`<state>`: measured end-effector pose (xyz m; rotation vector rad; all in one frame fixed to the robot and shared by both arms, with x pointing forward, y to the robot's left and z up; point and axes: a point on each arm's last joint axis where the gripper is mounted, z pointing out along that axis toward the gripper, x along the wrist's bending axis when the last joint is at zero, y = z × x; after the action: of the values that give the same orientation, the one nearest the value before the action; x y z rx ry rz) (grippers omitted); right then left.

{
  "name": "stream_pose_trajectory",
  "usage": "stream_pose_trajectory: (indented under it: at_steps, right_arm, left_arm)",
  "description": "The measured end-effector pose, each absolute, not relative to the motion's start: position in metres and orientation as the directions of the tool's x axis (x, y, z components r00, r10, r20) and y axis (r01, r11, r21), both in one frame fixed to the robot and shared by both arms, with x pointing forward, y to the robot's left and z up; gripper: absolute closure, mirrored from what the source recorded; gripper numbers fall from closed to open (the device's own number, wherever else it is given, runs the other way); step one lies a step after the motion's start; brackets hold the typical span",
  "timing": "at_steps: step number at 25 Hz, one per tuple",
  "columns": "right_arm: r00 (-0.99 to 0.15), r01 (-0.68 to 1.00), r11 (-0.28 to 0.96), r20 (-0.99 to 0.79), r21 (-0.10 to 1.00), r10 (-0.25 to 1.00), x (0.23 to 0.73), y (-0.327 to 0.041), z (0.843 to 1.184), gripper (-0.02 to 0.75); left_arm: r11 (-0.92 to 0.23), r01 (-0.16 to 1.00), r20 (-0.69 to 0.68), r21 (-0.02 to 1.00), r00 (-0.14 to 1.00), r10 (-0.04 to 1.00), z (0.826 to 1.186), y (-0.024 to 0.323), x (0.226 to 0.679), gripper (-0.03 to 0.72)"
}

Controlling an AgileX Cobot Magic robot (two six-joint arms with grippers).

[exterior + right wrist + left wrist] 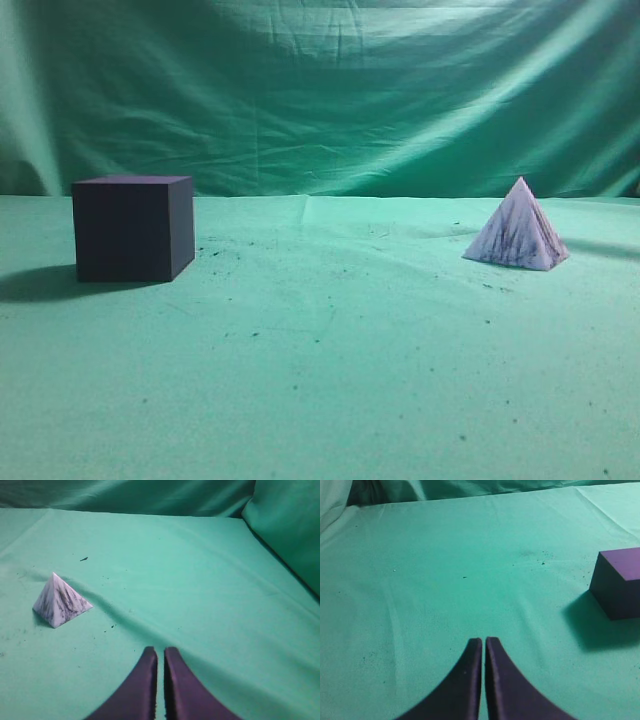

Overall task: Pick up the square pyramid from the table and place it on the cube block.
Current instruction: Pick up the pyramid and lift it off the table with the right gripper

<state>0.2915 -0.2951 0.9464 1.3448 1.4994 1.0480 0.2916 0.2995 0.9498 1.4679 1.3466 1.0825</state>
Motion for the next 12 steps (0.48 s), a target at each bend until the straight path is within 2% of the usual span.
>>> stream_pose_trajectory:
  at_steps: [12]
  right_arm:
    - [-0.067, 0.290, 0.073, -0.056, 0.954, 0.996, 0.2915, -0.2951, 0.9464, 0.738]
  left_arm:
    - [-0.062, 0.265, 0.052, 0.962, 0.047, 0.998, 0.9498, 0.2995, 0.2916, 0.688]
